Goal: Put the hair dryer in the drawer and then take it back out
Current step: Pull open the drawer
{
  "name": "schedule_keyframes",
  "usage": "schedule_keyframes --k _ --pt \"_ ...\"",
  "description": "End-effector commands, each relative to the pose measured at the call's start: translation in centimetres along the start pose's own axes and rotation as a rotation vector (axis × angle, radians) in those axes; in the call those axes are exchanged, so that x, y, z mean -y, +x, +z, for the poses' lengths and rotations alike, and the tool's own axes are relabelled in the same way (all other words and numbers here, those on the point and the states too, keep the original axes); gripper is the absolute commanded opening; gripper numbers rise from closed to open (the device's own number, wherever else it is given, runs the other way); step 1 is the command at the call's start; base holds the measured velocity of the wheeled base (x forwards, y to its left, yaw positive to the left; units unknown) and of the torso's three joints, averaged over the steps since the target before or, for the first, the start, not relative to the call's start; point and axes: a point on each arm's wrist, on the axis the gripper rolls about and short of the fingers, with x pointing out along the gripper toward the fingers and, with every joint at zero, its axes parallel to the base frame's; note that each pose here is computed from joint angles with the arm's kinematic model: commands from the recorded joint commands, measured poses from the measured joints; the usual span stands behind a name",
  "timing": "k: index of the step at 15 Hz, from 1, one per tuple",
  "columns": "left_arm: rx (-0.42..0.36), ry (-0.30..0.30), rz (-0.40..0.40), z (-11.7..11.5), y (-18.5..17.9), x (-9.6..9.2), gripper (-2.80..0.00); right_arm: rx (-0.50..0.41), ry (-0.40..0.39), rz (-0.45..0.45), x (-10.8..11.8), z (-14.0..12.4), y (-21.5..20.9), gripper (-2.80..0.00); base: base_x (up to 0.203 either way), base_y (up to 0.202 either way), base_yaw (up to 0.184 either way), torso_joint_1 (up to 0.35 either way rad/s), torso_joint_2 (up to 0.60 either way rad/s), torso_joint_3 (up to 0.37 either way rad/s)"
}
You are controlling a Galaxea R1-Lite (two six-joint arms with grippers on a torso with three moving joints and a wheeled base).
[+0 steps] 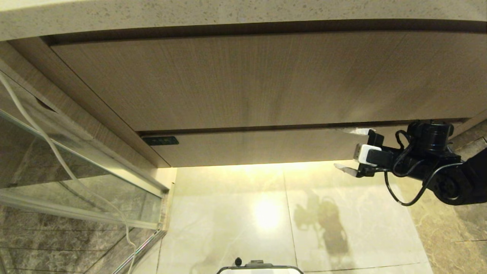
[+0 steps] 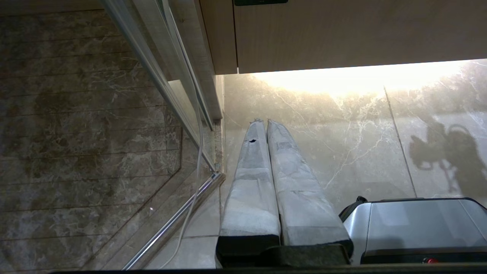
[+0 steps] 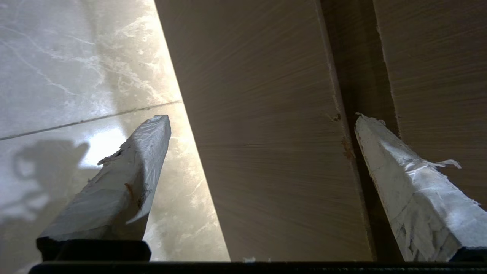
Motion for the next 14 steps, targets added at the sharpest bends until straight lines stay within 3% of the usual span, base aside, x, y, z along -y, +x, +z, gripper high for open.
schedule_keyframes --k 1,6,14 --pt "0.000 0.000 0.000 0.0 0.0 0.0 -2.80 0.007 -0.013 -0.006 0.1 -0.2 0.5 0.00 0.000 0.000 0.000 0.000 0.00 0.000" --pt "0.000 0.000 0.000 0.0 0.0 0.0 -2.80 -0.013 -0.020 -0.041 1.0 -1.0 1.9 0.00 0.000 0.000 0.000 0.000 0.00 0.000" --pt "0.000 0.000 0.000 0.0 0.0 0.0 -2.80 -0.060 0.002 -0.038 0.5 -1.7 2.6 0.00 0.000 0.000 0.000 0.000 0.00 0.000"
